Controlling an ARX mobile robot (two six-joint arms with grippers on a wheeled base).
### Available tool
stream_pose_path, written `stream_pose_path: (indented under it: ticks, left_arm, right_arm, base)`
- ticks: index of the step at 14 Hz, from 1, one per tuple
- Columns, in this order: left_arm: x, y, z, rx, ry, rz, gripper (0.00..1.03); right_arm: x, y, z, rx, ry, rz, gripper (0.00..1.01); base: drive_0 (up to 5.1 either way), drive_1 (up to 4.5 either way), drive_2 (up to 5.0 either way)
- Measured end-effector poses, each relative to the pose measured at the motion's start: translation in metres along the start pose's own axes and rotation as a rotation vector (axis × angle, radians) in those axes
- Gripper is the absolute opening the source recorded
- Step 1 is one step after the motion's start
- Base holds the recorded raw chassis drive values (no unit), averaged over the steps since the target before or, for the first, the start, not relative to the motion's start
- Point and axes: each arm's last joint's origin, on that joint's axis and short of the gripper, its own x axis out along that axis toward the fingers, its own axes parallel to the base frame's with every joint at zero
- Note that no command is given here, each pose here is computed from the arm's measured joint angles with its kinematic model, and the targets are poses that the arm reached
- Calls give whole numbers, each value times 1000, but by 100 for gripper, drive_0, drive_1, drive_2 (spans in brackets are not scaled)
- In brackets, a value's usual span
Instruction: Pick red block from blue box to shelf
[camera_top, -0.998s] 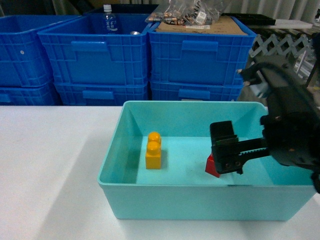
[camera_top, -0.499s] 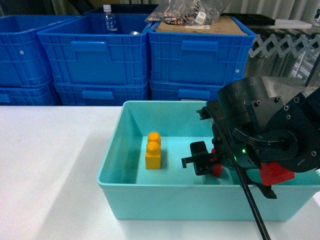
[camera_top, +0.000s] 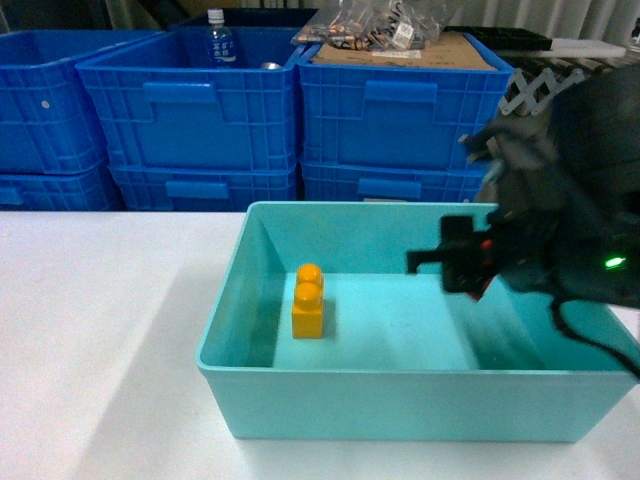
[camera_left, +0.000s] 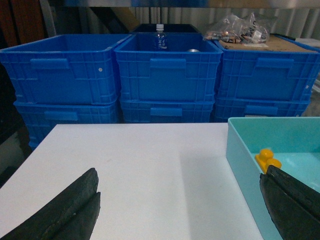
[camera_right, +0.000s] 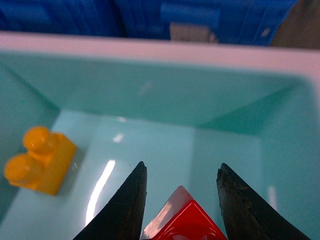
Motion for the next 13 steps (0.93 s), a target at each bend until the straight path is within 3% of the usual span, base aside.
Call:
stream_pose_path:
  ticks: [1,2,3,4,5,6,8,10,11,13]
  left_arm:
    - [0,0,0,0,0,0,98]
    - [0,0,0,0,0,0,98]
    - [0,0,0,0,0,0,98]
    - [0,0,0,0,0,0,98]
    - [0,0,0,0,-2,0,98]
    - [0,0,0,0,0,0,98]
    - [0,0,0,0,0,0,98]
    - [0,0,0,0,0,0,98]
    - [0,0,0,0,0,0,98]
    - [0,0,0,0,-1,0,98]
  right_arm:
    - [-30,-12,11,12,-109,-16,38]
    - [-69,-26,12,18,-218,-43,37]
    - [-105,-39,4,15,-319,-98,37]
    - [-149,-47,-15,-12,-483,-201,37]
    - [-192,-48,-60,-78,-529,-218,37]
    - [-196,-50,-71,-68,-483,-209,37]
    - [-210,-53,-67,-60,-545,-203,37]
    - [-219,-60,-74,-61,-528,-191,37]
    - [-223,-64,-78,-51,-520,-217,37]
    - [-231,-63,-77,-55,-546,-211,37]
  base:
    - [0,0,0]
    - [0,0,0]
    - [0,0,0]
    - [0,0,0]
    - [0,0,0]
    - [0,0,0]
    - [0,0,0]
    - [0,0,0]
    - [0,0,0]
    - [0,0,0]
